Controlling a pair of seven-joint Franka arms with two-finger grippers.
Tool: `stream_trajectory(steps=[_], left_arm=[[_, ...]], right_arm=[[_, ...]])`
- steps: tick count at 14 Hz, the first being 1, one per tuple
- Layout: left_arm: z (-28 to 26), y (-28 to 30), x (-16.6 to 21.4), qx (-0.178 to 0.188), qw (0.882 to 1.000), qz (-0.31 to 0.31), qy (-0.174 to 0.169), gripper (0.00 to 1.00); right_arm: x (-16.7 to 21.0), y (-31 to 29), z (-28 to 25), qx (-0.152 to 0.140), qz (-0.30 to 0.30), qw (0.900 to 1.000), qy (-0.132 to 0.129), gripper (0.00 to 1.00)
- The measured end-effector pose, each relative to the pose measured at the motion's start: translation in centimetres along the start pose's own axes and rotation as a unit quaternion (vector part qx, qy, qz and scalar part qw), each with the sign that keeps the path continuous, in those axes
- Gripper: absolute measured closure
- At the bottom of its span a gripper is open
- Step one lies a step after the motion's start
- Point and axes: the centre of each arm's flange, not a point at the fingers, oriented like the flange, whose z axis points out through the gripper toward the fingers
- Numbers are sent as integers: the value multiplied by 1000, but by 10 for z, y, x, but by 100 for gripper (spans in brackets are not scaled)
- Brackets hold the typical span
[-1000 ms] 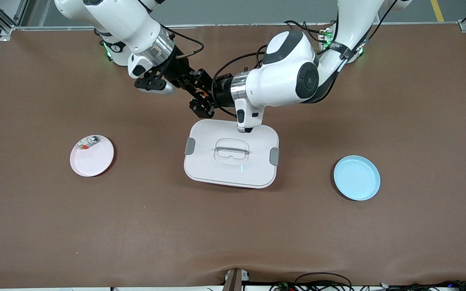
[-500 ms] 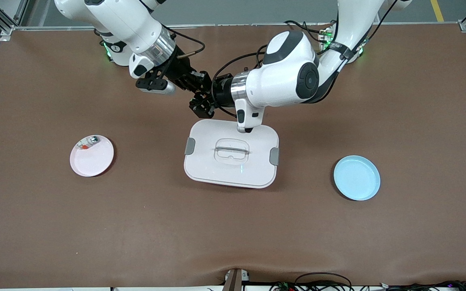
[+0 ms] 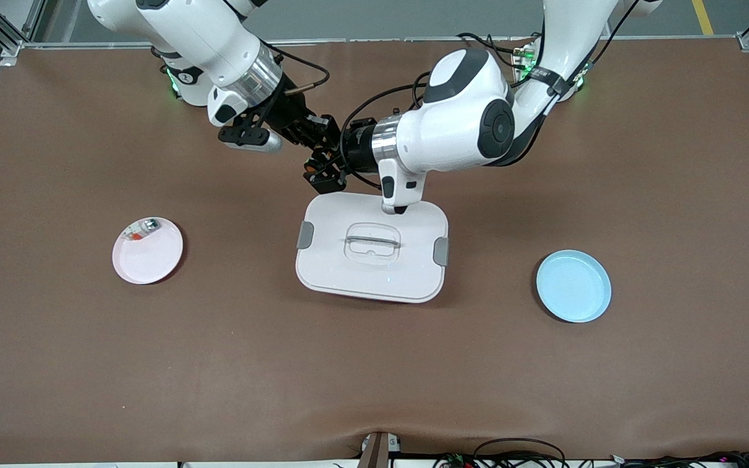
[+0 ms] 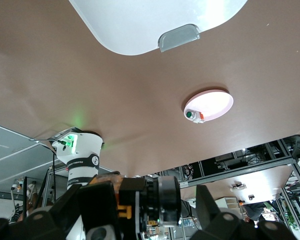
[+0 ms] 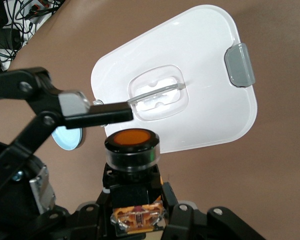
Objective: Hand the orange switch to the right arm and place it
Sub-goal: 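Open the left gripper and pull both grippers apart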
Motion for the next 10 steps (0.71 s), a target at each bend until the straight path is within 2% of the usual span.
stream_trajectory(steps=[2,6,8,10], left_arm=[[-6,3,3,-6,1000,3,7,0],[-41,9,8,-32,997,31,66,0],[-75,15,20,-51,992,41,110,0],[-103,14,35,-46,981,59,177,0]], right_arm=[[1,-2,-4,-1,0,1000,-2,58],[8,-9,-36,-32,-1,999,-37,58],[11,-9,-55,-53,-26,997,-59,58],[15,-3,-66,-73,-86,990,-86,58]])
